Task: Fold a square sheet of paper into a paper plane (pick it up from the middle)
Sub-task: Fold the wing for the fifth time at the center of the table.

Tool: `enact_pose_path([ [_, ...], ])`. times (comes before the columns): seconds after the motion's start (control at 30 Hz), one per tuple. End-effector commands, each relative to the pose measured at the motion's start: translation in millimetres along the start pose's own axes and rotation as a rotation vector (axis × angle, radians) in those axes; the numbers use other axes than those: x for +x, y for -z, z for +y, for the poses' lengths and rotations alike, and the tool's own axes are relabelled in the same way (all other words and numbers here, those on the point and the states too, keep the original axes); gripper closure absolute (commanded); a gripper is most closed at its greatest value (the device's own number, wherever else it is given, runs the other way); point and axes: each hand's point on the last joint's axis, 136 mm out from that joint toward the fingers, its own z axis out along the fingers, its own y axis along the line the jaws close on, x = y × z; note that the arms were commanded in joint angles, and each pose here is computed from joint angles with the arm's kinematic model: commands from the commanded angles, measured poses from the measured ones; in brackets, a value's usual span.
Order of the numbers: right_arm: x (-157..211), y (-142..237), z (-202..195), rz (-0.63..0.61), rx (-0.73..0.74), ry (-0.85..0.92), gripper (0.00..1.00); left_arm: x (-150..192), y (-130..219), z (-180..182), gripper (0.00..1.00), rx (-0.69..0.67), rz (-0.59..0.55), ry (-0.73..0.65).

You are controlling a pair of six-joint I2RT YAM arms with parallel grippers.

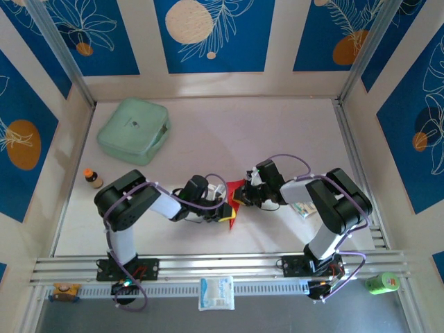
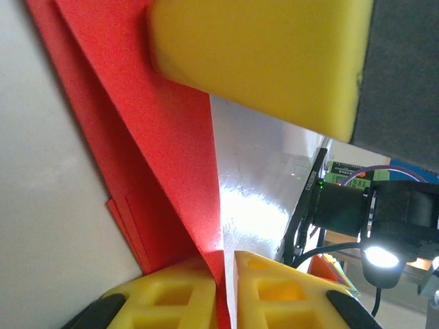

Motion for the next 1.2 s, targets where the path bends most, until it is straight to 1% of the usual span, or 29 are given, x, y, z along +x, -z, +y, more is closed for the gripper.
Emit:
enact_pose_path([
  [0.0,4,-2,-28,0.002,0.109,-0.07,0.88,18,4,37,0.84,-0.15,0.039,0.079],
  [0.17,5,-3,-29,0.006,0.116,-0.07,0.88,24,5,36,0.85,-0.166,0.064,0.068],
  [0.27,6,-4,-31,0.008,0.128,-0.073,0.88,27,4,34,0.93,-0.166,0.076,0.064],
  [0.4,7,-5,-32,0.009,0.138,-0.075,0.88,30,3,30,0.93,-0.154,0.091,0.056],
  [0.5,8,-5,-34,0.009,0.148,-0.078,0.89,33,1,27,0.87,-0.151,0.11,0.054],
  [0.57,8,-5,-36,0.009,0.157,-0.082,0.89,35,1,25,0.85,-0.154,0.114,0.046],
  [0.77,10,-6,-39,0.01,0.17,-0.086,0.89,36,2,18,0.85,-0.144,0.11,0.028],
  [0.93,11,-6,-38,0.012,0.17,-0.083,0.89,32,4,11,0.84,-0.132,0.081,0.011],
  [1.0,11,-5,-38,0.011,0.17,-0.083,0.89,27,5,9,0.81,-0.137,0.057,0.002],
  [1.03,12,-6,-38,0.013,0.169,-0.082,0.89,25,6,7,0.77,-0.138,0.043,-0.002],
  [1.17,12,-5,-36,0.012,0.166,-0.076,0.89,16,8,3,0.75,-0.146,0.003,-0.011],
])
